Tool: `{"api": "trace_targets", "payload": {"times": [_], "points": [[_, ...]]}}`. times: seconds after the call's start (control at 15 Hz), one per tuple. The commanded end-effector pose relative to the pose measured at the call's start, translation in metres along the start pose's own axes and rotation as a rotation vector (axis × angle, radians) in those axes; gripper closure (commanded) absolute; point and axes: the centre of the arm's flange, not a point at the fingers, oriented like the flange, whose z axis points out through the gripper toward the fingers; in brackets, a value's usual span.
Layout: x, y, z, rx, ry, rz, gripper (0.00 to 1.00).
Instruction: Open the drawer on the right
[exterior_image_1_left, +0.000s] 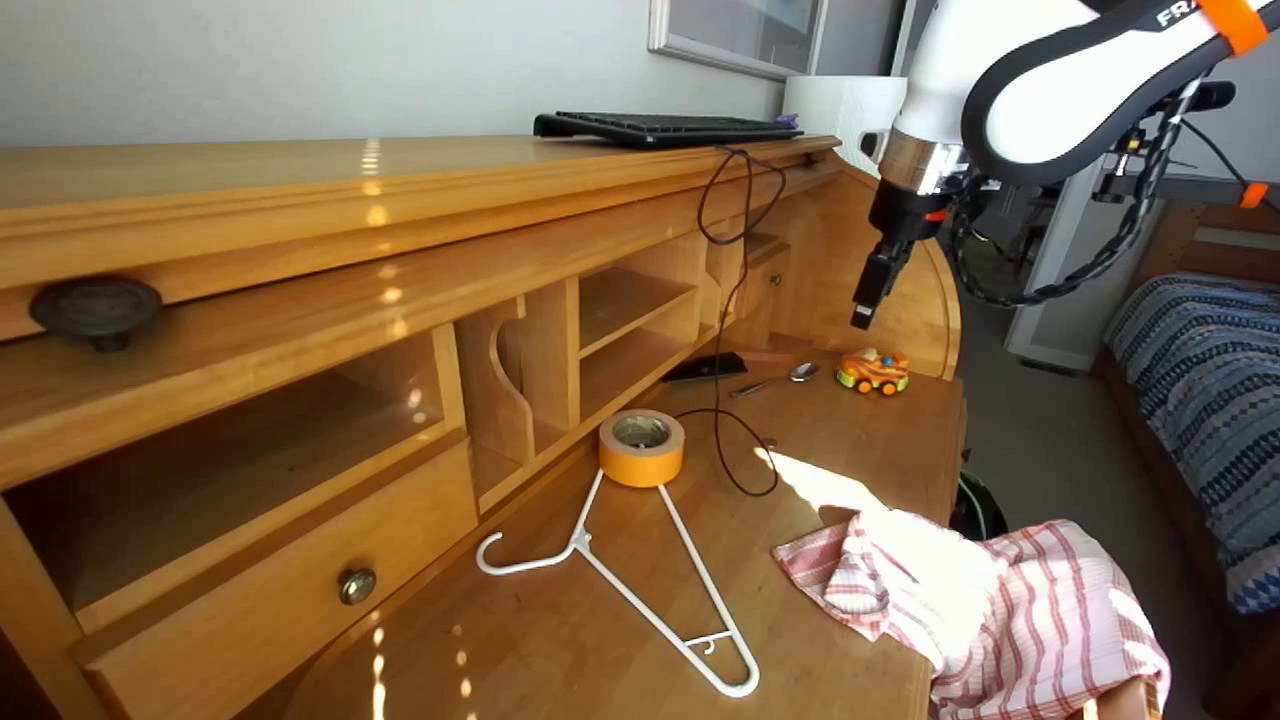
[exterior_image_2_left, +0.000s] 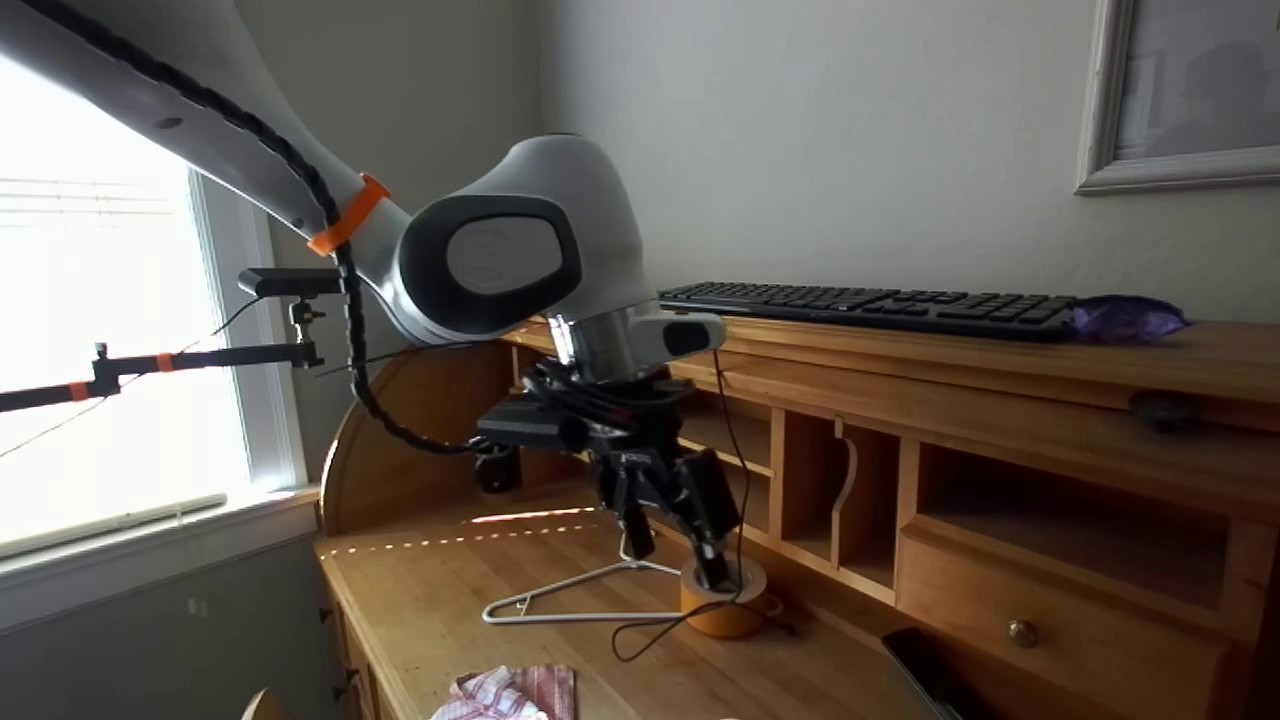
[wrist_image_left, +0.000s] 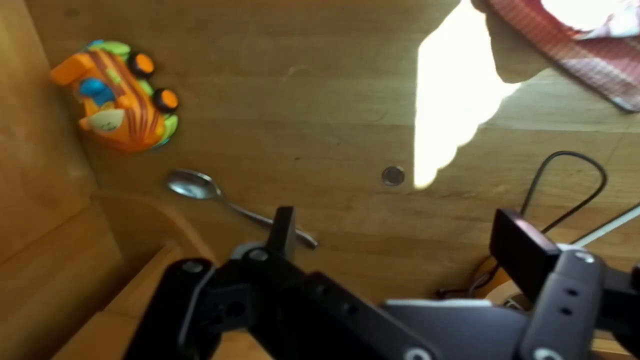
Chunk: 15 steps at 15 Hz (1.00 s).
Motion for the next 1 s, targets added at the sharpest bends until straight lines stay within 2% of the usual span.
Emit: {"api": "trace_targets", "payload": {"times": [0.0,0.2,0.4,0.47,0.8,0.87,0.93], "points": [[0.024,0.048,0.028,-0.092,0.128,-0.025,0.00],[0.035,0.082,0.051,-0.126,0.229,0.073,0.00],[0.043,0.110,0.075,-0.106,0.228,0.140,0.00],[0.022,0.093,0.055,-0.114,0.215,0.105,0.00],[0.033,0.102,0.071,-0.111,0.217,0.134,0.00],[0.036,0.107,0.073,-0.090,0.223,0.130,0.00],[0.040,0.113,0.076,-0.130,0.249,0.142,0.00]]}}
